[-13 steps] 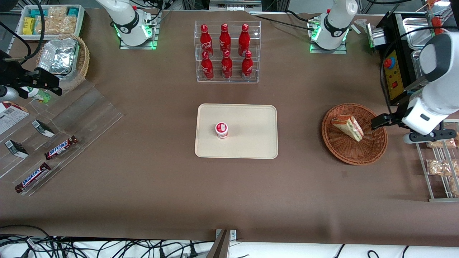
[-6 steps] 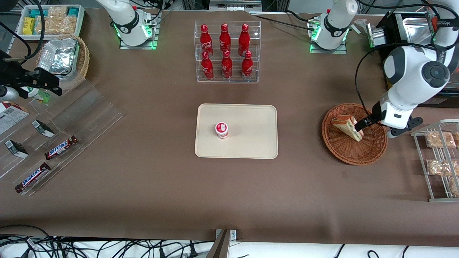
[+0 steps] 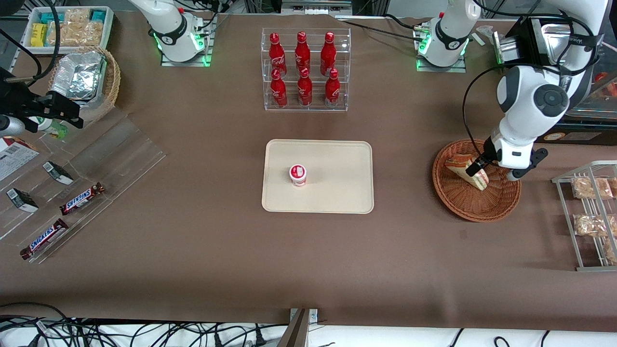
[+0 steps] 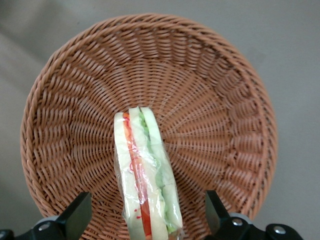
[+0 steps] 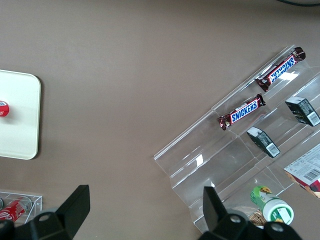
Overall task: Place sandwich from basket to tray
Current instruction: 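Lower the left gripper and close it on the sandwich, then lift the sandwich and carry it toward the cream tray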
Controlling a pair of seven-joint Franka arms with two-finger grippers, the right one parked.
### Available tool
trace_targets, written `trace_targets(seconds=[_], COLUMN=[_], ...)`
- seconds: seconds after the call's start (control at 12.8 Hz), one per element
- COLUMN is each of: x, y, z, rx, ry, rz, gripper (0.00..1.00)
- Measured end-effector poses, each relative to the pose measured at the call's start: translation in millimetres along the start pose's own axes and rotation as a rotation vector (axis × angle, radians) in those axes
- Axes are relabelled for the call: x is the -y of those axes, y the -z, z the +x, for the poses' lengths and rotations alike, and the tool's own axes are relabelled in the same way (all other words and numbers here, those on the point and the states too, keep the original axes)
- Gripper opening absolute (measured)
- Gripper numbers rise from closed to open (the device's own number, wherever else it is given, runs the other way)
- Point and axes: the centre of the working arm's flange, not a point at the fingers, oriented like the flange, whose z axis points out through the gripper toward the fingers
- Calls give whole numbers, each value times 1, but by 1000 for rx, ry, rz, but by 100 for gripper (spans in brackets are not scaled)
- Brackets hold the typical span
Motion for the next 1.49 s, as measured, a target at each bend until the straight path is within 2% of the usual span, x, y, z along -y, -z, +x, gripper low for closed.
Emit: trace_targets(seconds=[0.16,0.23,0.63,0.7,0.94,1.1,1.33,1.49], x=[-10,-13,-15,-15,-15,-14,-14,-16], y=[-17,-24,-39,-39,-40,-40,-33,-13], z=[-13,-18,-21,-21,-21,-20,-15,-5], rx=[-27,-37,-33,-33,-32,-32,-41,-52], ry=[25,36,43,43,43,27,-2,-44], rz=[47,57,63,64,65,66,61,76], gripper=[100,100,100,91,54,38,30,27])
